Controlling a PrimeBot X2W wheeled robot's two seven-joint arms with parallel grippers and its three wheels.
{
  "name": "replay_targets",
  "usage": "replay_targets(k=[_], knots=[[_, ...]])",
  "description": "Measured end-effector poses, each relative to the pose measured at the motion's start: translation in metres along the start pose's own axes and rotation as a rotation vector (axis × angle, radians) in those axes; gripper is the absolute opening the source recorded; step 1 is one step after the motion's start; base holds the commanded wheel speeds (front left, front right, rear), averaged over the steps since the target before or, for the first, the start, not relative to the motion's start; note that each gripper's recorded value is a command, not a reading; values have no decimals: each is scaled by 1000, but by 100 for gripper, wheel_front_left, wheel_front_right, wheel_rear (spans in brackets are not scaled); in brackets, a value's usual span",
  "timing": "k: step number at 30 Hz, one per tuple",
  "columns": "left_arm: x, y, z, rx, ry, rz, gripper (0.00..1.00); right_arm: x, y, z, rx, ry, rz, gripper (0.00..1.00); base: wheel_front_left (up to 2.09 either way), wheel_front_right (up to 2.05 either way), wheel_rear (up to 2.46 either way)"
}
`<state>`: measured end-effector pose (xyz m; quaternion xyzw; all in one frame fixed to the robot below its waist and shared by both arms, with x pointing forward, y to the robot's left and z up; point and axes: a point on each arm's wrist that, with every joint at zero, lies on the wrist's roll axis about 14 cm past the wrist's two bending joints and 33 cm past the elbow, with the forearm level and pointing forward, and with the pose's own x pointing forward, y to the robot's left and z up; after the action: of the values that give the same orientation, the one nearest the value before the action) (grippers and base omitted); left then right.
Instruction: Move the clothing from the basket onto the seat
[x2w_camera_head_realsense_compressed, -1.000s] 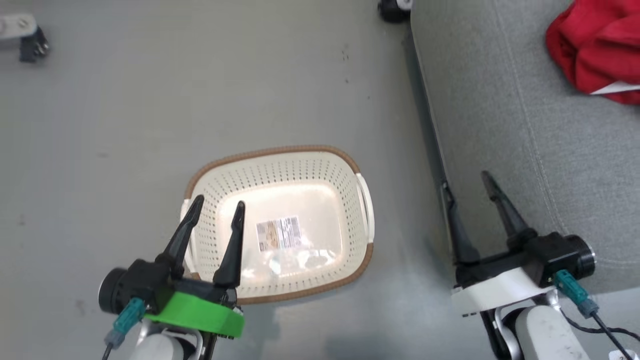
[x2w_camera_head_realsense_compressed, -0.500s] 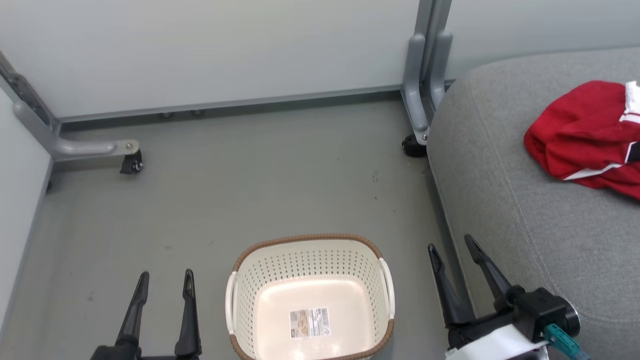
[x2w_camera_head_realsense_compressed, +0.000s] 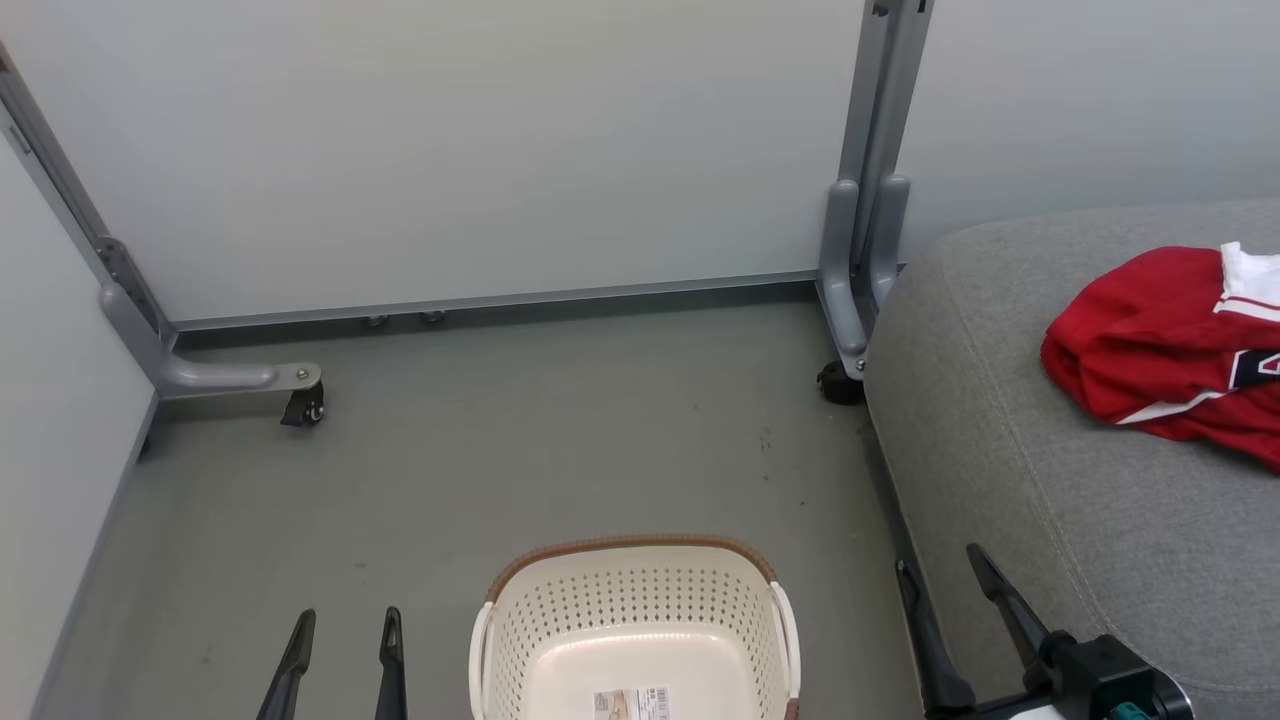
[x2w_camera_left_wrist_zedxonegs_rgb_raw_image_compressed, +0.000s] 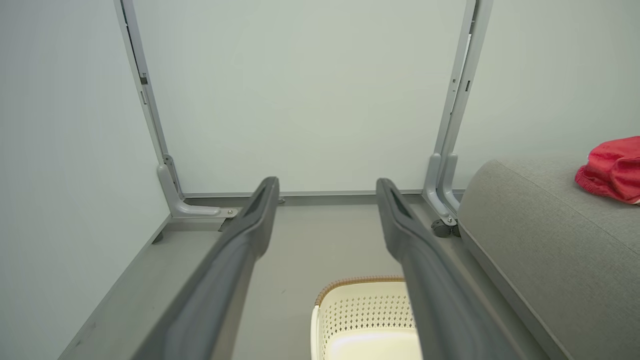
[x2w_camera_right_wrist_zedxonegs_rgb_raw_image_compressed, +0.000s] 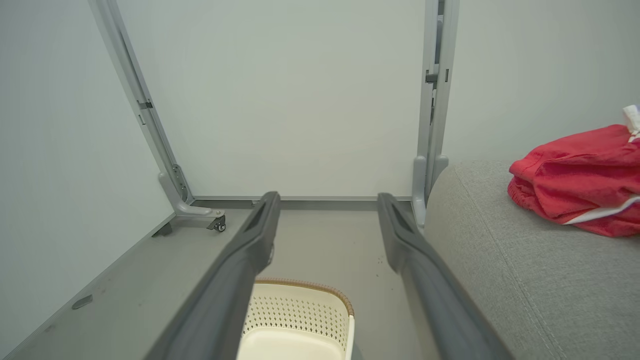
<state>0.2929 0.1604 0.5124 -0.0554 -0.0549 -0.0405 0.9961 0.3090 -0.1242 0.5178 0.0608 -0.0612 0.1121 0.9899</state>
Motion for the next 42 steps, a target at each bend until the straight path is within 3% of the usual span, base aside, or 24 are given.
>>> replay_targets(k=[13,14,21,42], knots=[[3,2,2,14,-6,1,100,2,-2,4,-7,-14,-3,100,0,0,0],[3,2,0,14,-3,2,0,1,-2,3,-6,-9,-4,0,0,0,0],[-4,2,-21,-4,69,7,0,-9,-3,-22,23,71,-19,0,0,0,0],[14,20,-29,-389,103,110,0,3,-32,-24,387,76,-144,0,0,0,0]])
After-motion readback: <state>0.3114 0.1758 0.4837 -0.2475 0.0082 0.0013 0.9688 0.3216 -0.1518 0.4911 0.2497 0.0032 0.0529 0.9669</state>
